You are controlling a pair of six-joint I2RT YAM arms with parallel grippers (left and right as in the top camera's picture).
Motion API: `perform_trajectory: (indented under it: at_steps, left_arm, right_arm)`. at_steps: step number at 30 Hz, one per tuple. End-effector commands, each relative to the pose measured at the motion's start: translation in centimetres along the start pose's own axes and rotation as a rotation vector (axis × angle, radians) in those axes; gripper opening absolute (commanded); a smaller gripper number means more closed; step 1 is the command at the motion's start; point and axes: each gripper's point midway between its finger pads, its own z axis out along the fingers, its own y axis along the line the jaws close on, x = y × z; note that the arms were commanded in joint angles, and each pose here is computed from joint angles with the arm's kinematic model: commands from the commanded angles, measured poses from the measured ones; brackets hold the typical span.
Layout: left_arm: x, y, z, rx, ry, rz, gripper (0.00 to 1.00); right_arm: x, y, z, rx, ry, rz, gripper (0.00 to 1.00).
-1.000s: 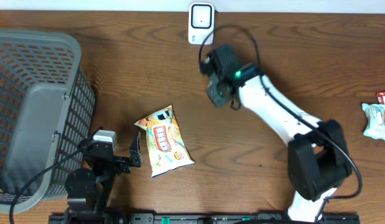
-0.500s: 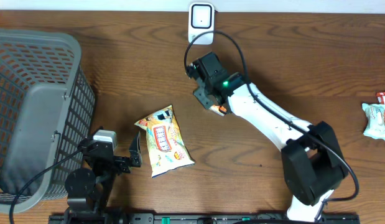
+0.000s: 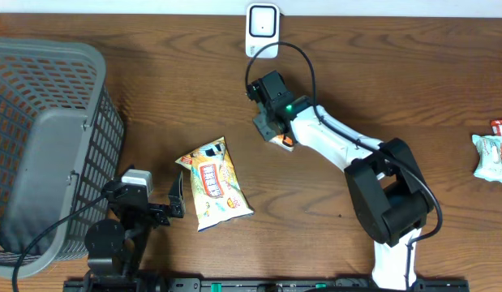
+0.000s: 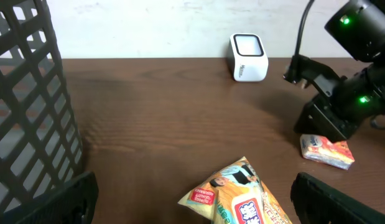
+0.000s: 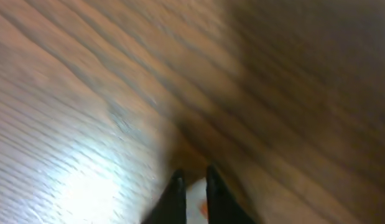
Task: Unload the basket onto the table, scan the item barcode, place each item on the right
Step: 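Grasp the orange Kleenex box with the right gripper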
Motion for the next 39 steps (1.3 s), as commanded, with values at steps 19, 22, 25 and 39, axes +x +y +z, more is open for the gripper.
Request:
perform_trajectory:
  at_steps: [19, 22, 25, 39]
  left_arm:
    - [0.0, 0.2, 0.0, -0.009, 0.000, 0.013, 0.99]
    - [0.0, 0.2, 0.0, -0.009, 0.000, 0.013, 0.99]
    - [0.0, 0.2, 0.0, -0.009, 0.000, 0.013, 0.99]
    - [0.0, 0.2, 0.0, -0.009, 0.000, 0.013, 0.99]
  right_arm:
    - [13.0, -2.7, -5.8, 0.092, 0.592, -0.188, 0.01]
    - [10.6, -2.2, -7.2, 0.058, 0.508, -0.147, 0.01]
    - [7.9, -2.7, -9.4, 0.091, 0.402, 0.004, 0.01]
    - [7.3, -4.4, -9.5, -0.004, 0.297, 0.628, 0.40]
